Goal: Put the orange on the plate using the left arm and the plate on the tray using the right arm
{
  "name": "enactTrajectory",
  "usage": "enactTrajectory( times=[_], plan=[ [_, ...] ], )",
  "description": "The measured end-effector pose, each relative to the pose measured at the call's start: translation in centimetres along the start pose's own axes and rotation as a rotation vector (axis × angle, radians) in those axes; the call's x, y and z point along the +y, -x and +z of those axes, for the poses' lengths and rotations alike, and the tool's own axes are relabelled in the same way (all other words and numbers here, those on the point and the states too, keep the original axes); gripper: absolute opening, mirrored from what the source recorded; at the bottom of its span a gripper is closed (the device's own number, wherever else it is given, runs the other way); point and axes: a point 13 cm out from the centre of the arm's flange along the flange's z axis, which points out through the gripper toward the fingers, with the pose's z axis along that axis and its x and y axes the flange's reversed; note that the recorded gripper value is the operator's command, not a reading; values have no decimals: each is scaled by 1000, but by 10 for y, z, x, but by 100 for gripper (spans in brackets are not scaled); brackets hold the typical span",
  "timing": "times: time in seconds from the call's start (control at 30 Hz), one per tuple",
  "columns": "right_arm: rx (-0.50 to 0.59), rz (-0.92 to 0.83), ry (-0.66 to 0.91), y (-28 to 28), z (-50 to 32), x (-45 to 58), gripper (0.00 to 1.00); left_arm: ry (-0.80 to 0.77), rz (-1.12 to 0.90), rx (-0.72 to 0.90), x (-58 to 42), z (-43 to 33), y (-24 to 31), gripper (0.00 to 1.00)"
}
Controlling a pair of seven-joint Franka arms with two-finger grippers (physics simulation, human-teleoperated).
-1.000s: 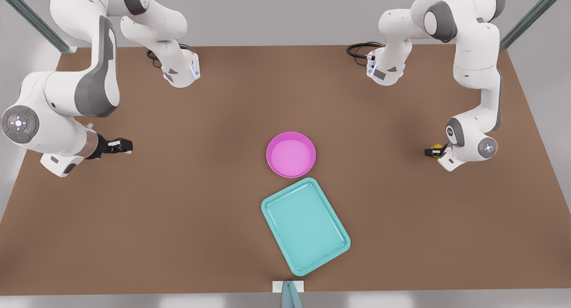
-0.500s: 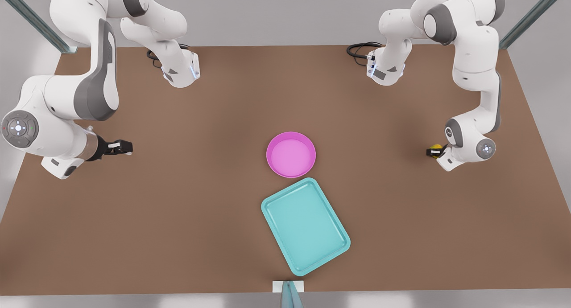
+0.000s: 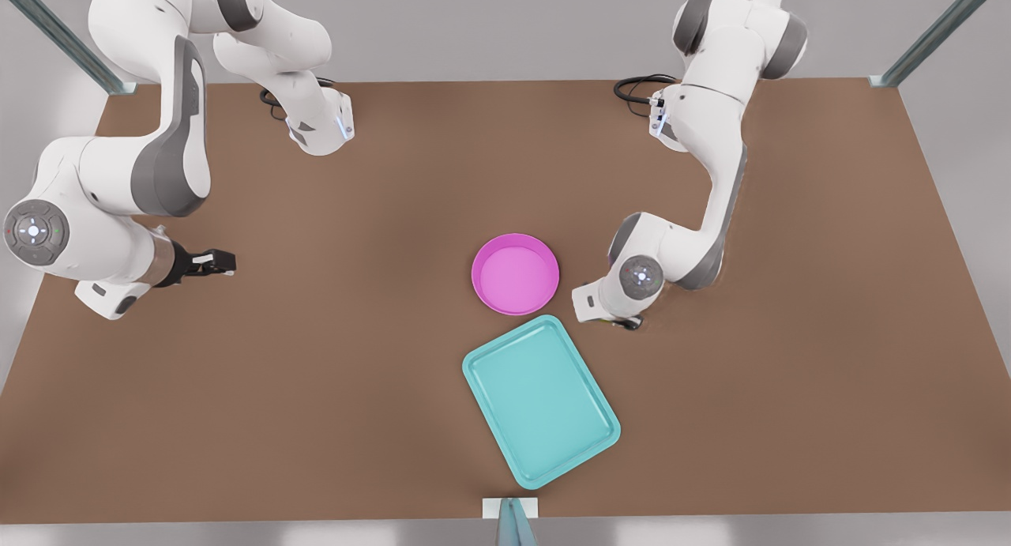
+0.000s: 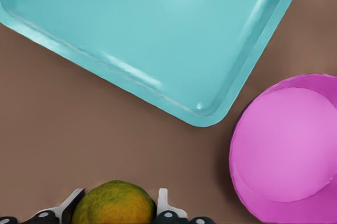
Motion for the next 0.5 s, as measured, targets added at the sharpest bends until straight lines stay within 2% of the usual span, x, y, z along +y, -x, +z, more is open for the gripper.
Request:
enactTrajectory(
  times=[0.1, 0.23, 0.27, 0.3, 0.43, 0.47, 0.5],
  plan=[
    [0, 1, 0, 0, 0, -1, 100, -21, -7, 38, -91, 12, 17, 64],
    [4, -1, 0, 1, 2, 0, 100, -30, -104, 86, -145, 40, 25, 66],
    [5, 0, 0, 1, 3, -1, 100, -31, -132, 96, -153, 46, 26, 94],
    [5, 0, 1, 1, 3, -1, 100, -30, -163, 112, -157, 55, 24, 100],
    [10, 0, 1, 1, 5, -1, 100, -15, -285, 147, -158, 62, 13, 100],
    [31, -10, 6, 2, 14, 6, 100, -3, -326, 131, -139, 28, 7, 100],
    [71, -52, 17, 8, 34, 33, 100, 15, -412, 79, -84, -39, 3, 100]
  ],
)
